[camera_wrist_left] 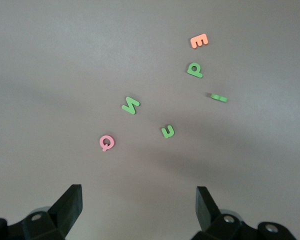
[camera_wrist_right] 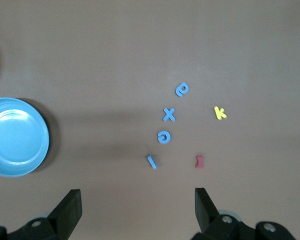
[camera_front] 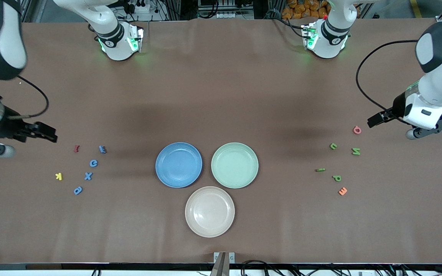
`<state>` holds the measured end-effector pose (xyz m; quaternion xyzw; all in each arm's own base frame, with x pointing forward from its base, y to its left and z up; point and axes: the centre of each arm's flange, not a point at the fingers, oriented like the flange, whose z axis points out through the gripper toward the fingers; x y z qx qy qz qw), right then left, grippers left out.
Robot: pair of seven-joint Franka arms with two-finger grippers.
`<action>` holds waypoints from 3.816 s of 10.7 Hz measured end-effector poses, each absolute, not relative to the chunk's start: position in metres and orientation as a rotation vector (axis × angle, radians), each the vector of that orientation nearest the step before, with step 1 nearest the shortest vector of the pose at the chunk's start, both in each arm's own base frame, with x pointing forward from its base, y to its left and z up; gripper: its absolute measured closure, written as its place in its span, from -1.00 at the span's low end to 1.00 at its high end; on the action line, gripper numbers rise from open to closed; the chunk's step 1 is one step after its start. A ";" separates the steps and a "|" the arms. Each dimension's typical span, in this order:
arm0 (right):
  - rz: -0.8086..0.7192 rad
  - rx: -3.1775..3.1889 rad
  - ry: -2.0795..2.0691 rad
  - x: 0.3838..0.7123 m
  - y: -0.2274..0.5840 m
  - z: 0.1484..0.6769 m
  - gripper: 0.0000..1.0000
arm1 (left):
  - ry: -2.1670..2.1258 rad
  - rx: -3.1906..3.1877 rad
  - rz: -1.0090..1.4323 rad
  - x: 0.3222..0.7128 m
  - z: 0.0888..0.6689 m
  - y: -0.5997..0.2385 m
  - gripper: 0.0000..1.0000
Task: Sort letters by color into matching plates
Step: 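Move the right gripper to the blue letters while the left gripper reaches green letters, then grasp the blue i with the right gripper while the left gripper grasps the green u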
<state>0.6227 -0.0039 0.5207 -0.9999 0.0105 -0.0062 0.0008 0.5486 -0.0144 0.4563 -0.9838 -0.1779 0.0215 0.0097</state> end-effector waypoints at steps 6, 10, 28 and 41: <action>0.030 -3.119 -0.419 0.607 0.006 0.362 -1.00 | -1.013 -2.944 0.077 0.531 0.355 -0.026 -1.00; -0.013 -3.099 -0.649 0.608 -0.001 0.277 -1.00 | -1.193 -2.870 0.087 0.537 0.311 -0.032 -1.00; -0.023 -3.085 -0.685 0.540 -0.007 0.181 0.09 | -1.381 -2.829 -0.004 0.543 0.178 -0.046 -1.00; -0.033 -3.024 -0.544 0.605 0.047 0.266 0.80 | -1.383 -2.846 -0.044 0.538 0.165 -0.048 -0.89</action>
